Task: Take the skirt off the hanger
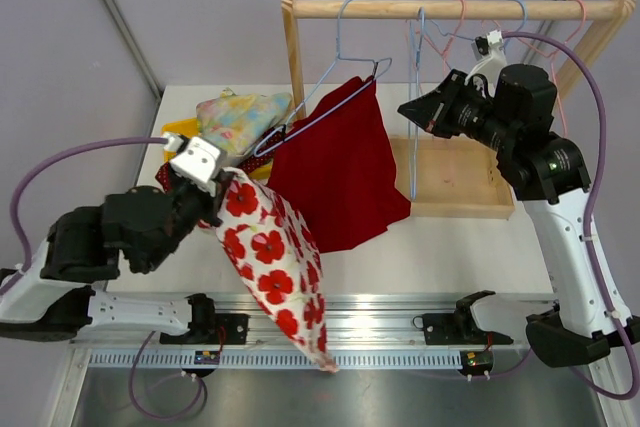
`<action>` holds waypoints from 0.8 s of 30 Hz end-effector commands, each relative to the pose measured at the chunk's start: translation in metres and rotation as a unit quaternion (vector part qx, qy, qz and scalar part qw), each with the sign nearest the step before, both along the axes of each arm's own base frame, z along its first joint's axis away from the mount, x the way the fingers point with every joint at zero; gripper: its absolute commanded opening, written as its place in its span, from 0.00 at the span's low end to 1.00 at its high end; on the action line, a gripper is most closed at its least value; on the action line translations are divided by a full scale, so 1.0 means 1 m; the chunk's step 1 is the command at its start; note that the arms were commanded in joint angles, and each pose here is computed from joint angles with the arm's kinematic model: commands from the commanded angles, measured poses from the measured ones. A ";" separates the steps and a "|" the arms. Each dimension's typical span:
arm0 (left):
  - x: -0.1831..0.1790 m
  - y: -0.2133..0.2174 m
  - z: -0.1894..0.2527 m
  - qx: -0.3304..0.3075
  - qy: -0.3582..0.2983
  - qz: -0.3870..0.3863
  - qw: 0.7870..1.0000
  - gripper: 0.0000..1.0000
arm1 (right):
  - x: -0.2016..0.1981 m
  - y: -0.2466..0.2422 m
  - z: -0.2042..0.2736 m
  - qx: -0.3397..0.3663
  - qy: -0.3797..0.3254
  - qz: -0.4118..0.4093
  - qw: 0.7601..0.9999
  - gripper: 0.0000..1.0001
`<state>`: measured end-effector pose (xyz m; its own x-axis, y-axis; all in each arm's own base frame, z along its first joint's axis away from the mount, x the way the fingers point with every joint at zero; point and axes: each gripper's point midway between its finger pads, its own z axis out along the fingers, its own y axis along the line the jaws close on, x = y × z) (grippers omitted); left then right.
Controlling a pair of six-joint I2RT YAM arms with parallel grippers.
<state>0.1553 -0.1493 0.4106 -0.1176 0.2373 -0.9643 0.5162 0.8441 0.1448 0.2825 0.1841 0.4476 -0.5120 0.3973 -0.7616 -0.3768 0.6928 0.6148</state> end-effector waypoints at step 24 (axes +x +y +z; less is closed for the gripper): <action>0.104 0.071 0.150 0.060 -0.191 0.211 0.957 0.00 | 0.015 0.012 0.036 0.042 -0.033 0.010 0.999 0.00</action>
<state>0.2293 -0.0684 0.5620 0.1256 0.3121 -0.9417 0.0403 0.9469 0.3191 0.3039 0.1944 0.4754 -0.4890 0.4384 -0.7541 -0.3941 0.6602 0.6394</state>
